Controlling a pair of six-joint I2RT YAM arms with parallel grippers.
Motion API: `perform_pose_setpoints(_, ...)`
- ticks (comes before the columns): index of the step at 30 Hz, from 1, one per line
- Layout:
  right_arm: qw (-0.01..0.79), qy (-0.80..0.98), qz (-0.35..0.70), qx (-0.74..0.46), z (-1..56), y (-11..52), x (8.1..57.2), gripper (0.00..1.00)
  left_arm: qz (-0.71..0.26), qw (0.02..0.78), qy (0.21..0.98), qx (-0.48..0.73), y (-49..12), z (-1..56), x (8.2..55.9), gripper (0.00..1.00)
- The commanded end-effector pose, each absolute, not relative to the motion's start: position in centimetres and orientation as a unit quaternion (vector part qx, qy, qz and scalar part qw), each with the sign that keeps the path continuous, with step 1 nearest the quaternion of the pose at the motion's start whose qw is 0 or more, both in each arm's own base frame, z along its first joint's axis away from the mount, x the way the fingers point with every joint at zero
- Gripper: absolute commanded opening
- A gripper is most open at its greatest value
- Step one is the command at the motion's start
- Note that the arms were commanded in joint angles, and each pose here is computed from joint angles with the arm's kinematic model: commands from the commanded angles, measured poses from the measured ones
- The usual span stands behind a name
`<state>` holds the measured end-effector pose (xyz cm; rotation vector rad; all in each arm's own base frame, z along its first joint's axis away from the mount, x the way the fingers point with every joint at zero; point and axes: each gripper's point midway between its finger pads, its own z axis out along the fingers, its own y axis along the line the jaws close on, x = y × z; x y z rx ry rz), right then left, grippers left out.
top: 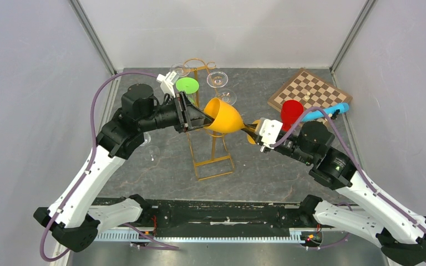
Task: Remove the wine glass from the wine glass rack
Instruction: Place the wine glass at the center of the board.
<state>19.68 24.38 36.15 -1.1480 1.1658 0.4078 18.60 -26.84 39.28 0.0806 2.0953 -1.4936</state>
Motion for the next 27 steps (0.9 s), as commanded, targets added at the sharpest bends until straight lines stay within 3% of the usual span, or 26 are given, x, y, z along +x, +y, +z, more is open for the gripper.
perform_pose_setpoints(1, 0.708, 0.494, 0.166, -0.475, 40.2, 23.7, 20.0, 0.0, -0.56, 0.313, 0.764, 0.075, -25.8, 41.7, 17.1, 0.36)
perform_pose_setpoints(5, 0.708, 0.496, 0.168, -0.473, 40.2, 23.7, 19.9, 0.0, -0.557, 0.315, 0.765, 0.078, -25.5, 41.8, 16.8, 0.26)
perform_pose_setpoints(8, 0.711, 0.497, 0.17, -0.467, 40.4, 23.7, 19.8, 0.0, -0.56, 0.314, 0.763, 0.081, -25.5, 41.9, 16.6, 0.03)
perform_pose_setpoints(12, 0.713, 0.493, 0.178, -0.466, 40.6, 23.8, 19.3, 0.1, -0.567, 0.315, 0.756, 0.09, -25.5, 42.5, 16.1, 0.02)
perform_pose_setpoints(19, 0.722, 0.488, 0.189, -0.452, 41.5, 23.1, 18.6, 0.37, -0.573, 0.319, 0.749, 0.09, -25.2, 43.2, 15.7, 0.02)
perform_pose_setpoints(27, 0.731, 0.475, 0.203, -0.445, 42.8, 21.8, 17.0, 0.46, -0.59, 0.331, 0.732, 0.079, -25.3, 44.3, 15.7, 0.02)
